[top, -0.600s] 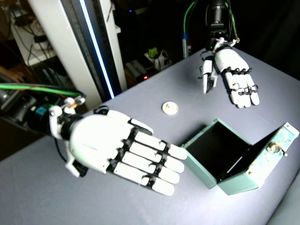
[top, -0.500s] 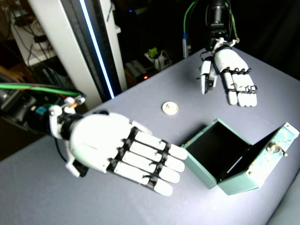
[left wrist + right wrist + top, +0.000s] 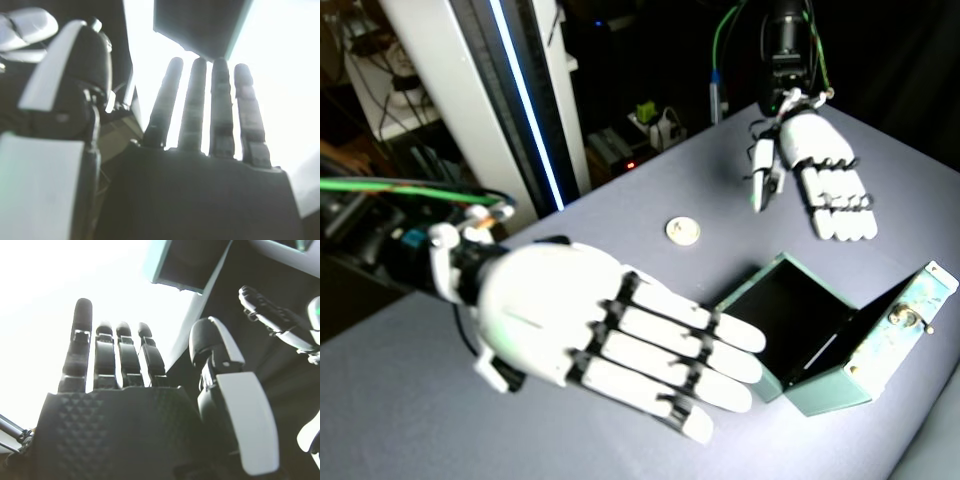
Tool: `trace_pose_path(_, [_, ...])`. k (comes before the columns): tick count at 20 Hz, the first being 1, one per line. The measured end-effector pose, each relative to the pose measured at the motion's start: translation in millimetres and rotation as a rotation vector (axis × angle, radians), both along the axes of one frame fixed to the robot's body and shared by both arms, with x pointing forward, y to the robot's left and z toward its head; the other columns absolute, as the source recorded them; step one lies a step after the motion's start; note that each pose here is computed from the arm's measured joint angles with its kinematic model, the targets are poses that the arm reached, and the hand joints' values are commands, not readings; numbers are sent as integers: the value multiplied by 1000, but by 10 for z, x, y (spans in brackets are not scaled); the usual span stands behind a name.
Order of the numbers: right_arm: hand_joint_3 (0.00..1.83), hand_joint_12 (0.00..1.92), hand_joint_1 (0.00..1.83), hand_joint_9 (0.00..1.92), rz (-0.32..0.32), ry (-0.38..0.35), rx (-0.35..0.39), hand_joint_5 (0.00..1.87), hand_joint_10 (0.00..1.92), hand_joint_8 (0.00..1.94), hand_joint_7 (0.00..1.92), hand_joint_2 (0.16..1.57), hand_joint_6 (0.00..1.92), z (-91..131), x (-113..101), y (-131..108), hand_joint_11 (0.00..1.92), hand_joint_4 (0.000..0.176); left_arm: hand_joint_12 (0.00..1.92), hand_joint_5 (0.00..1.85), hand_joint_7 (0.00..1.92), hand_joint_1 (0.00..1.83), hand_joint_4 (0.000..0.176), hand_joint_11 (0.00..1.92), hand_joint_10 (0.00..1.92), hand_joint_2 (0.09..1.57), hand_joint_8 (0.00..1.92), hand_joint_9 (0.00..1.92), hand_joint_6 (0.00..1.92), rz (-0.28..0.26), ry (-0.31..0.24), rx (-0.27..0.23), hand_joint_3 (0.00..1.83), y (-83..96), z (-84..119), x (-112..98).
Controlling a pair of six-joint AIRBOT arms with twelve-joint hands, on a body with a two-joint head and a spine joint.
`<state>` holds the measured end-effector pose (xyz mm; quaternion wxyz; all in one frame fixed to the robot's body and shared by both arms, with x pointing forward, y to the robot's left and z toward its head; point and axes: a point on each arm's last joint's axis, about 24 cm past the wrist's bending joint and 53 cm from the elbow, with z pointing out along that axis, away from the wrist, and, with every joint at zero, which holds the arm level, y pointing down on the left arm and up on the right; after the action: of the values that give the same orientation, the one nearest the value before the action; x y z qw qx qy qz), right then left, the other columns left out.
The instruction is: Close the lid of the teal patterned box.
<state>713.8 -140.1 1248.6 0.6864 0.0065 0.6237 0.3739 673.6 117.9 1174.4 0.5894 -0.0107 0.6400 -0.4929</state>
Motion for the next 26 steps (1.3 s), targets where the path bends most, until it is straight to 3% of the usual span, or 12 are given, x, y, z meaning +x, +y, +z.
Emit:
trace_pose_path(1, [0,931,318,7,1,-12,-27,0,2,0,0,1438,0,80,63,88,0,0,0,0,0,278,0,0,0,1361,0,0,0,0,-1,3,1,-3,4,9])
trace_pose_path(3, [0,420,294,0,2,-49,-64,0,0,0,0,1448,0,252,154,205,0,0,0,0,0,314,0,0,0,1346,0,0,0,5,1,-1,0,-16,16,60])
trace_pose_path(4, [0,768,253,16,-1,-55,-68,0,7,0,0,1430,0,317,233,276,0,0,0,0,0,232,0,0,0,1330,0,0,0,3,-1,2,0,-25,26,86])
trace_pose_path(8, [0,661,115,5,-3,12,-78,0,2,0,0,1425,0,221,426,341,0,0,7,0,0,241,0,6,0,1352,0,0,0,-37,-3,11,2,-218,9,88])
trace_pose_path(9, [0,1104,128,103,-6,11,-74,0,43,0,0,1405,0,303,508,369,0,0,0,0,0,259,0,0,0,1355,0,0,0,-51,6,12,2,-283,-23,80])
trace_pose_path(12, [0,1100,107,68,-18,-4,-64,0,27,0,0,1383,0,432,603,375,0,0,0,0,0,271,0,0,0,1355,0,0,0,-55,7,22,1,-304,-44,97])
trace_pose_path(15, [0,860,81,55,-9,57,-70,0,17,1,15,1369,0,280,724,492,0,0,0,0,0,250,0,0,0,1369,0,0,0,-46,3,10,5,-280,4,142])
trace_pose_path(17, [0,386,68,20,0,97,-75,0,2,1,18,1339,0,176,763,550,0,0,0,0,0,252,0,0,0,1365,0,0,0,-52,-1,12,2,-305,12,135])
trace_pose_path(22, [2,31,116,27,-5,157,-60,15,15,3,43,1310,5,36,902,631,53,0,0,0,0,223,0,0,0,1364,0,0,0,-63,1,4,2,-352,13,129])
trace_pose_path(24, [0,258,123,36,-3,178,-62,21,9,3,46,1310,4,-18,927,655,10,0,0,0,0,225,0,0,0,1369,0,0,0,-57,2,0,4,-335,16,143])
trace_pose_path(25, [0,1253,134,209,1,182,-61,42,62,20,168,1289,2,-29,925,676,0,0,0,0,0,208,0,0,0,1375,0,0,0,-58,1,3,6,-333,15,145])
trace_pose_path(26, [0,1473,121,277,1,182,-61,66,83,23,214,1287,7,-29,925,677,0,0,0,0,0,200,0,0,0,1378,0,0,0,-56,1,2,7,-330,14,149])
